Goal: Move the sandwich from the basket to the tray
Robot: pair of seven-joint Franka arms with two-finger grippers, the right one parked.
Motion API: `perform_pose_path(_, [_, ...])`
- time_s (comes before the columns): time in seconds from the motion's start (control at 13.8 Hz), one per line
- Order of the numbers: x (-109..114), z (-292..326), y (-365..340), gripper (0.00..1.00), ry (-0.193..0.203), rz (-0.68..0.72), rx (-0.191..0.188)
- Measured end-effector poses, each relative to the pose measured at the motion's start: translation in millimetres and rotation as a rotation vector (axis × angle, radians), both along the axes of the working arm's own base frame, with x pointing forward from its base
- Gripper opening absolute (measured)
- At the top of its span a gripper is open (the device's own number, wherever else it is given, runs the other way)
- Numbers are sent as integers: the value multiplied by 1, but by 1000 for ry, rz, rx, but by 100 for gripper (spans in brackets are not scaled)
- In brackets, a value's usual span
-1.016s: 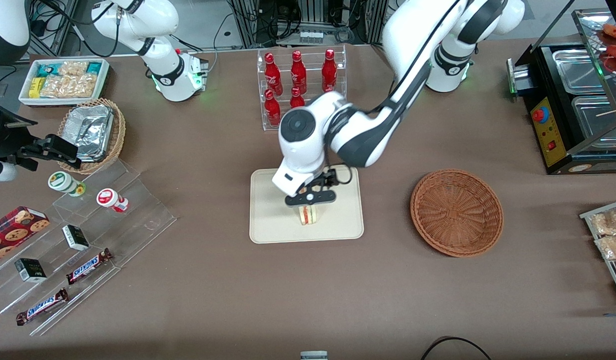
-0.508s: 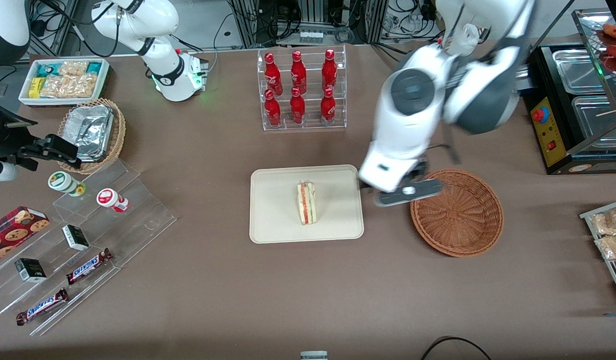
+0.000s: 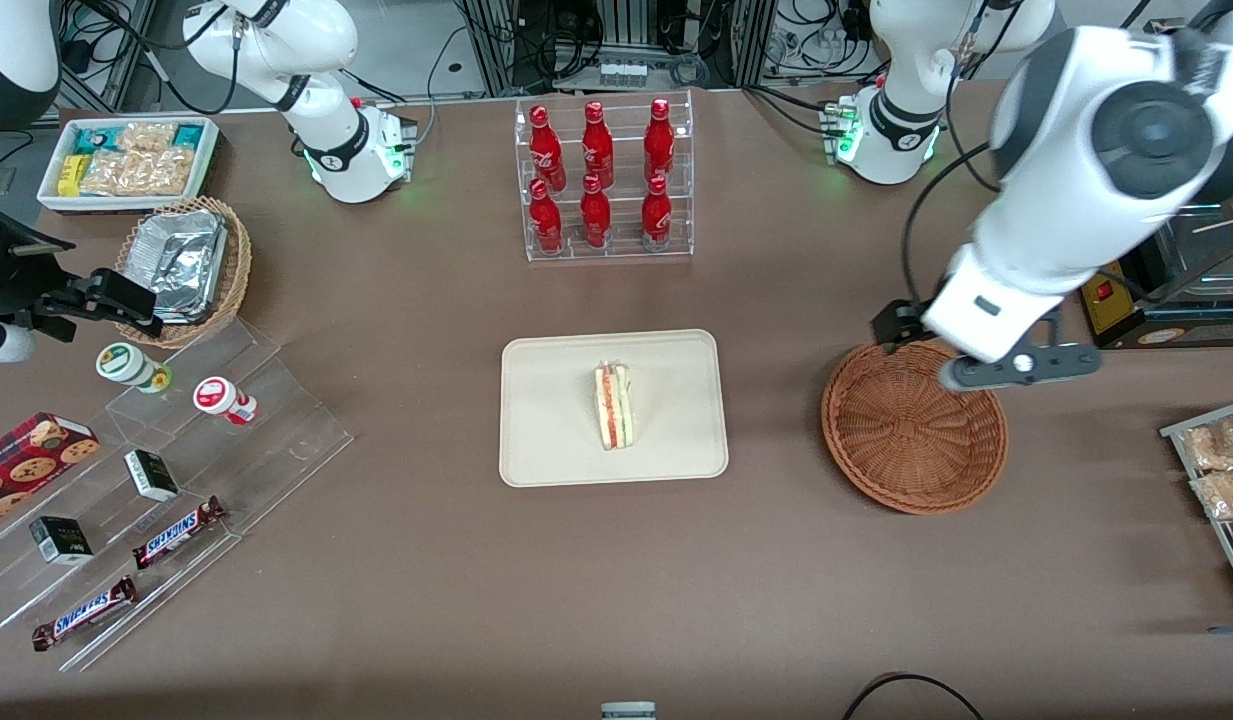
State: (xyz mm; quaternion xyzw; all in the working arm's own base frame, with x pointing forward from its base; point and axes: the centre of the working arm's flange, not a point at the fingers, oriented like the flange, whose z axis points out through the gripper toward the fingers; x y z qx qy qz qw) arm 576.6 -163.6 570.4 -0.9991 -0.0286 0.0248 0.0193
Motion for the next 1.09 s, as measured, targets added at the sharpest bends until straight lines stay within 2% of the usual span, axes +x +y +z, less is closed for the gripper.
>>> perform_pose_path(0.51, [-31, 24, 86, 100, 0, -67, -20])
perform_pose_path(0.87, [-31, 24, 114, 100, 5, -37, -23])
perform_pose_path(1.09, [-29, 29, 115, 100, -7, -36, -24])
